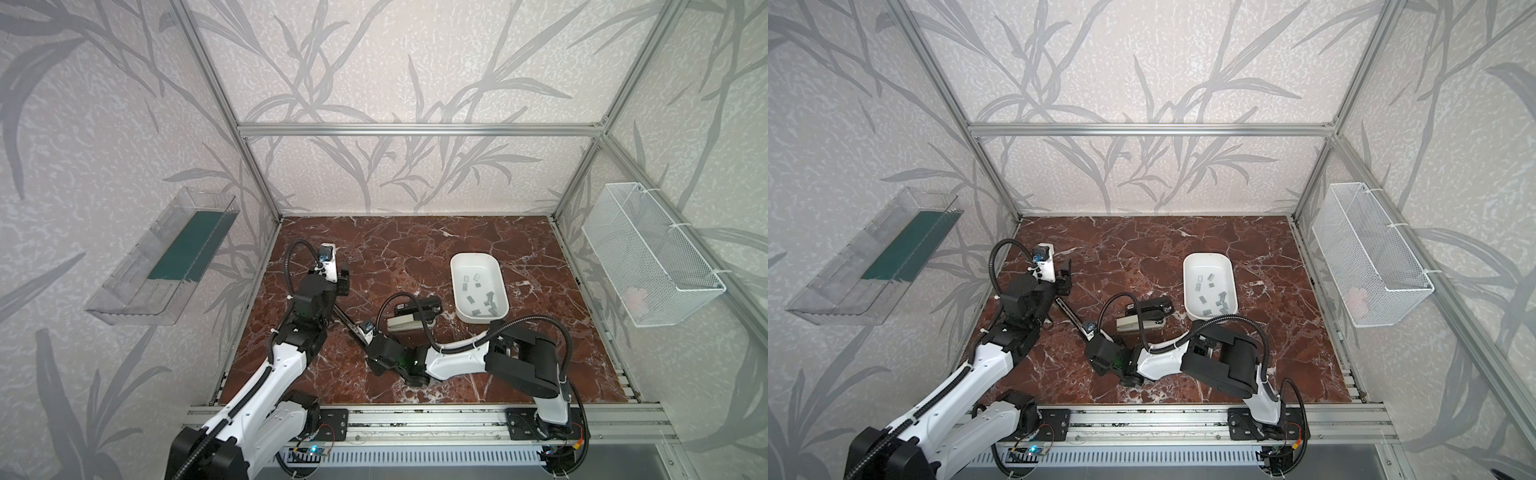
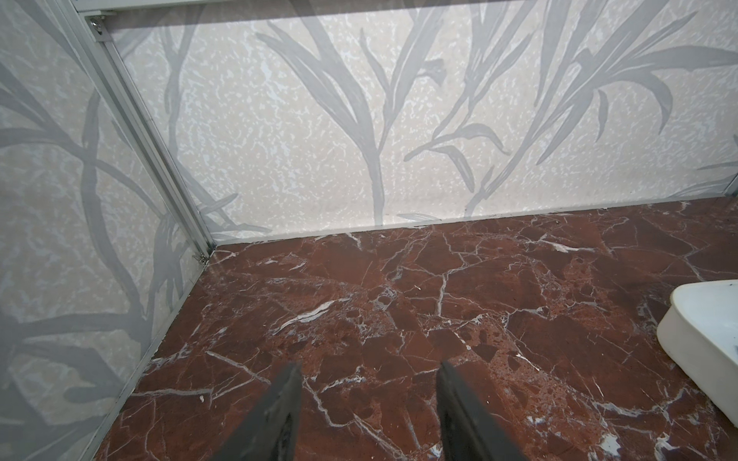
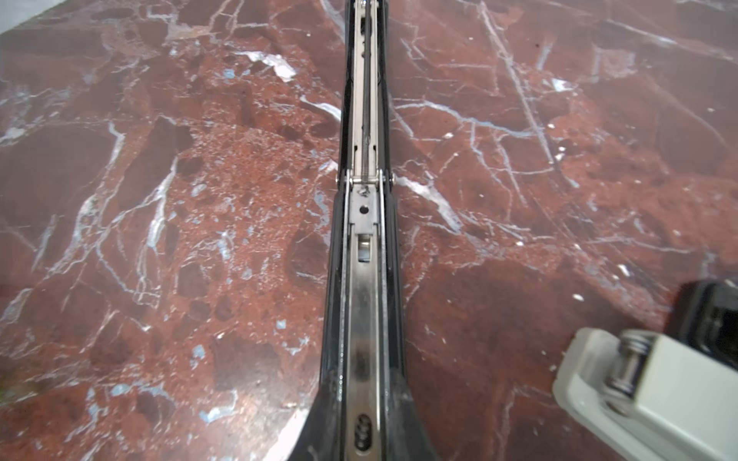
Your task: Load the staples into the stapler
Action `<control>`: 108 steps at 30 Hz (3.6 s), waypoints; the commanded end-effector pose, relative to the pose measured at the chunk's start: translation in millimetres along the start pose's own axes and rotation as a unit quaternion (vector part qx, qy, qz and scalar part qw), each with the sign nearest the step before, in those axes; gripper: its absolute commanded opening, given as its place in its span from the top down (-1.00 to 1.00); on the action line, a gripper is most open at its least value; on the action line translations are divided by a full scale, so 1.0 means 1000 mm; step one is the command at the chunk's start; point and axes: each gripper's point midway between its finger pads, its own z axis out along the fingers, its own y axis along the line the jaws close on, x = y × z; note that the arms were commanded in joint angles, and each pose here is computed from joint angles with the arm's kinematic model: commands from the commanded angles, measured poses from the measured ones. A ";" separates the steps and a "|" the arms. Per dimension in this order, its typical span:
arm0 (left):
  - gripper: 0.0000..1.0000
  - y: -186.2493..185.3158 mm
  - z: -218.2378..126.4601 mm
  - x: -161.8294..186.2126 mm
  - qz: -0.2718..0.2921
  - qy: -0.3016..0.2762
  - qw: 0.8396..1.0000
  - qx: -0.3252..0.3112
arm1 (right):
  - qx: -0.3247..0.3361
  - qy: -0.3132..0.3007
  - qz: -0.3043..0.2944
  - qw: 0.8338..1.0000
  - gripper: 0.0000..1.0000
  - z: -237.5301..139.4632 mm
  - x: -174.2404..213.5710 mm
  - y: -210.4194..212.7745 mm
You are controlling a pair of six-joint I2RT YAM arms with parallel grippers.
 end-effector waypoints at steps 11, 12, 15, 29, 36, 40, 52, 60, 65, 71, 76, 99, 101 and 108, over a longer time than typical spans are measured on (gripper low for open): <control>-0.08 -0.012 0.004 -0.035 0.000 -0.026 0.999 0.024 | 0.069 0.049 0.027 0.996 0.35 -0.008 0.040 -0.043; -0.08 -0.012 0.004 -0.035 -0.001 -0.025 0.999 0.024 | 0.054 0.037 0.032 0.997 0.28 -0.011 0.037 -0.042; -0.09 -0.013 0.005 -0.033 0.000 -0.021 0.999 0.025 | 0.004 0.004 0.043 0.999 0.16 -0.023 0.023 -0.037; -0.09 -0.019 0.000 -0.044 0.014 -0.039 0.998 0.044 | -0.033 -0.111 0.047 0.992 -0.10 -0.100 -0.038 -0.069; -0.07 -0.029 -0.003 -0.042 0.035 -0.048 0.996 0.069 | 0.025 -0.104 0.084 0.991 -0.09 -0.114 -0.030 -0.131; -0.07 -0.036 -0.004 -0.040 0.052 -0.057 0.993 0.084 | 0.036 -0.093 0.095 0.990 -0.09 -0.113 -0.025 -0.158; -0.15 -0.161 -0.020 0.017 0.246 -0.013 0.909 0.335 | 0.013 -0.074 0.092 0.993 -0.14 -0.115 -0.002 -0.188; -0.12 -0.242 -0.059 0.103 0.324 0.086 0.786 0.520 | 0.068 -0.056 0.124 0.988 -0.04 -0.140 0.023 -0.209; -0.16 -0.254 -0.059 0.117 0.299 0.123 0.771 0.549 | 0.090 -0.036 0.138 0.986 -0.02 -0.144 0.042 -0.218; -0.05 -0.262 -0.059 0.133 0.277 0.173 0.754 0.569 | 0.106 -0.010 0.168 0.980 0.08 -0.137 0.054 -0.233; -0.03 -0.261 -0.052 0.153 0.280 0.212 0.751 0.560 | 0.130 -0.003 0.172 0.976 0.08 -0.135 0.059 -0.243; -0.13 -0.274 -0.038 0.183 0.280 0.247 0.729 0.574 | 0.103 -0.001 0.169 0.980 0.03 -0.131 0.059 -0.238; -0.08 -0.275 -0.038 0.183 0.279 0.244 0.728 0.577 | 0.098 -0.004 0.168 0.981 0.03 -0.131 0.058 -0.237; -0.07 -0.278 -0.037 0.190 0.288 0.236 0.721 0.585 | 0.091 -0.010 0.167 0.982 0.03 -0.136 0.060 -0.234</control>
